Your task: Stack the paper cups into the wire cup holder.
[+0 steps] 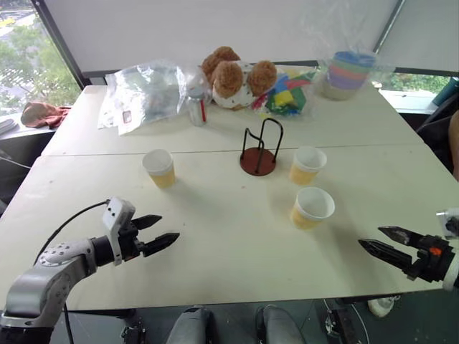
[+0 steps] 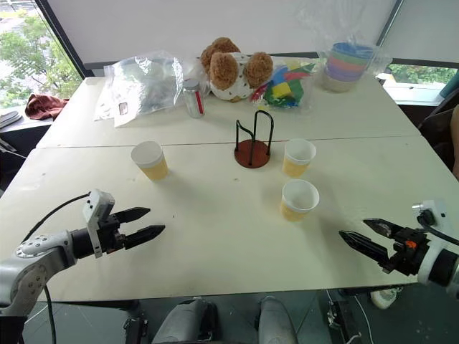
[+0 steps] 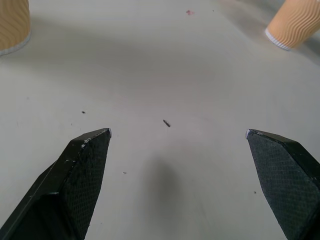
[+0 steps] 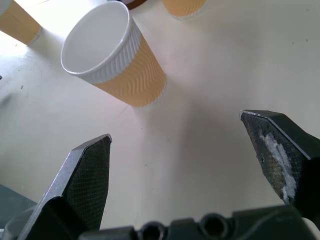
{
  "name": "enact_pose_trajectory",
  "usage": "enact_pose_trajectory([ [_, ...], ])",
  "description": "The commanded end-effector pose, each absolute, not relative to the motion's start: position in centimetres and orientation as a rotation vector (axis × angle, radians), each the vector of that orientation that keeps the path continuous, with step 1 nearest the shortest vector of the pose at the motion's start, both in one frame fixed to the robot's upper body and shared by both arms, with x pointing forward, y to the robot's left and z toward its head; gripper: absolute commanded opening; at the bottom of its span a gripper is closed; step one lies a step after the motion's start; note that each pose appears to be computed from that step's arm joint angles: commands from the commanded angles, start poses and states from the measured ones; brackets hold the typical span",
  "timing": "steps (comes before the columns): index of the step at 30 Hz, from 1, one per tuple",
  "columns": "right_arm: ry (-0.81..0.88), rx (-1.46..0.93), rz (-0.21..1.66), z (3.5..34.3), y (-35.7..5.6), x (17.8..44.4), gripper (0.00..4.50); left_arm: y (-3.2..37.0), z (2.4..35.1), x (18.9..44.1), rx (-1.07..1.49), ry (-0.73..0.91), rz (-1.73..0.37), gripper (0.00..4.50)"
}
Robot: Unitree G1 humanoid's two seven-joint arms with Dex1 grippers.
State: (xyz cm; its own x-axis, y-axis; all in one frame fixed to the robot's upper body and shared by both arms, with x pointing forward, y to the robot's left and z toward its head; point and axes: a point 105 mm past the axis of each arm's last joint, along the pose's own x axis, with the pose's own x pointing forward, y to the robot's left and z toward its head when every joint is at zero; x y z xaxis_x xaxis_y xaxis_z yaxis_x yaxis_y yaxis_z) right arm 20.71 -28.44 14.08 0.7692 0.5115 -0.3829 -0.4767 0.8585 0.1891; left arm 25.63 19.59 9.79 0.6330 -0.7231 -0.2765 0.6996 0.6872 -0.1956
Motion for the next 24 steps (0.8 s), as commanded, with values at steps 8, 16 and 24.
enact_pose_trajectory([
  [8, 0.423, 0.034, 0.539, 14.8, -28.2, 21.1, 4.5, 19.0, 11.3, 26.2, -0.02, 0.271, -0.826, 4.47],
  [16, 0.425, 0.012, 0.503, 14.8, -28.8, 21.4, 4.5, 18.3, 12.4, 27.2, -0.005, 0.231, -0.832, 4.47],
  [24, 0.386, -0.05, 0.425, 16.2, -30.3, 22.0, 4.5, 17.2, 14.1, 27.7, -0.026, 0.202, -0.911, 4.47],
])
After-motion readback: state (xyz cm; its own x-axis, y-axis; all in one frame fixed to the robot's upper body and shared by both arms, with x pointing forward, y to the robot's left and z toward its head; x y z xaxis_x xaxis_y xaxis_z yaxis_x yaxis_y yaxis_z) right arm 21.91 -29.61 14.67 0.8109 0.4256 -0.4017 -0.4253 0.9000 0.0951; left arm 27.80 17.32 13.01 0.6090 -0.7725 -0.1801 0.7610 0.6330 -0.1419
